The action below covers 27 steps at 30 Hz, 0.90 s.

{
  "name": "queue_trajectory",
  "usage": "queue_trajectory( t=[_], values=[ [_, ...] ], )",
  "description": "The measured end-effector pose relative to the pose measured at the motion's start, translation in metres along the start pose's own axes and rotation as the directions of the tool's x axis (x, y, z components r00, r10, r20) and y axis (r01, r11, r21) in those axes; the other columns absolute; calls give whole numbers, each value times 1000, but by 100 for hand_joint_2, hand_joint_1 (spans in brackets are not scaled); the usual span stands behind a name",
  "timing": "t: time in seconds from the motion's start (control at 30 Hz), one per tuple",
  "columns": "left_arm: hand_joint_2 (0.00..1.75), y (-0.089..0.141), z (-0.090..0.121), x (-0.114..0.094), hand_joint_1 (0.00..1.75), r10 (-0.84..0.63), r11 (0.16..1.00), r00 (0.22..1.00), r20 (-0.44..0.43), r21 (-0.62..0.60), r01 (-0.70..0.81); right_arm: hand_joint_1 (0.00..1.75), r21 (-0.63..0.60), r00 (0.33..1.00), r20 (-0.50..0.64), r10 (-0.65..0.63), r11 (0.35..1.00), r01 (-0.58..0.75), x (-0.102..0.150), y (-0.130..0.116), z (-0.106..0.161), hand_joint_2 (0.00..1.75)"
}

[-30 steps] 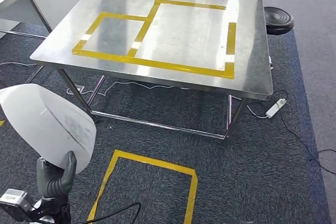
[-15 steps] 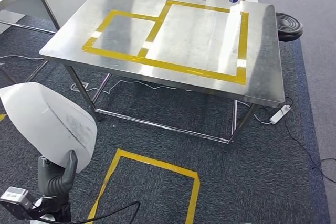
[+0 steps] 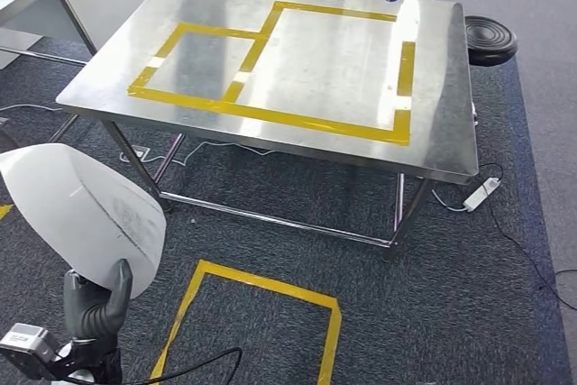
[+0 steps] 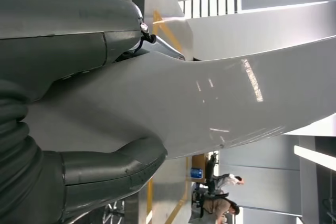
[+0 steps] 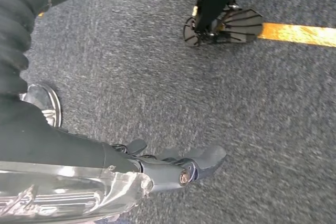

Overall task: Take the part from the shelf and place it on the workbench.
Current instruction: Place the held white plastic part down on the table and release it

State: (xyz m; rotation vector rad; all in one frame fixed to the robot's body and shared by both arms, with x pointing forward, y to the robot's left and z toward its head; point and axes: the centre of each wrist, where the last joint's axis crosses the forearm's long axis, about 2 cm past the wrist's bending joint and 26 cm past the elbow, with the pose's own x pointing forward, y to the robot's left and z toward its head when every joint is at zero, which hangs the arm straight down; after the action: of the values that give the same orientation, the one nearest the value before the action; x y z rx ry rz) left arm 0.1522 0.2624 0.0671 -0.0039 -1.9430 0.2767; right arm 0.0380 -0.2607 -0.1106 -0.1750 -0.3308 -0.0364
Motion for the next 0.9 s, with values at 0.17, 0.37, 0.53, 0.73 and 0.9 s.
queue_trajectory(
  t=[0.17,0.37,0.53,0.73,0.9],
  values=[
    [175,0,1,0,175,-7,1000,1000,0,-4,7,0,12,1000,9,-6,1000,6,0,0,0,175],
    [175,0,2,0,175,-20,1000,1000,-5,-9,20,0,22,999,32,-6,1000,5,0,1,0,175],
    [175,0,3,0,175,-33,999,999,-9,-10,33,0,15,1000,14,-2,1000,1,-4,1,1,175],
    [175,0,2,0,175,-33,999,999,0,-11,33,0,-17,999,-51,8,1000,-9,-5,-1,1,175],
    [175,1,4,0,175,-34,999,999,1,-14,34,0,-19,999,-48,5,1000,-6,-5,-1,1,175]
  ],
)
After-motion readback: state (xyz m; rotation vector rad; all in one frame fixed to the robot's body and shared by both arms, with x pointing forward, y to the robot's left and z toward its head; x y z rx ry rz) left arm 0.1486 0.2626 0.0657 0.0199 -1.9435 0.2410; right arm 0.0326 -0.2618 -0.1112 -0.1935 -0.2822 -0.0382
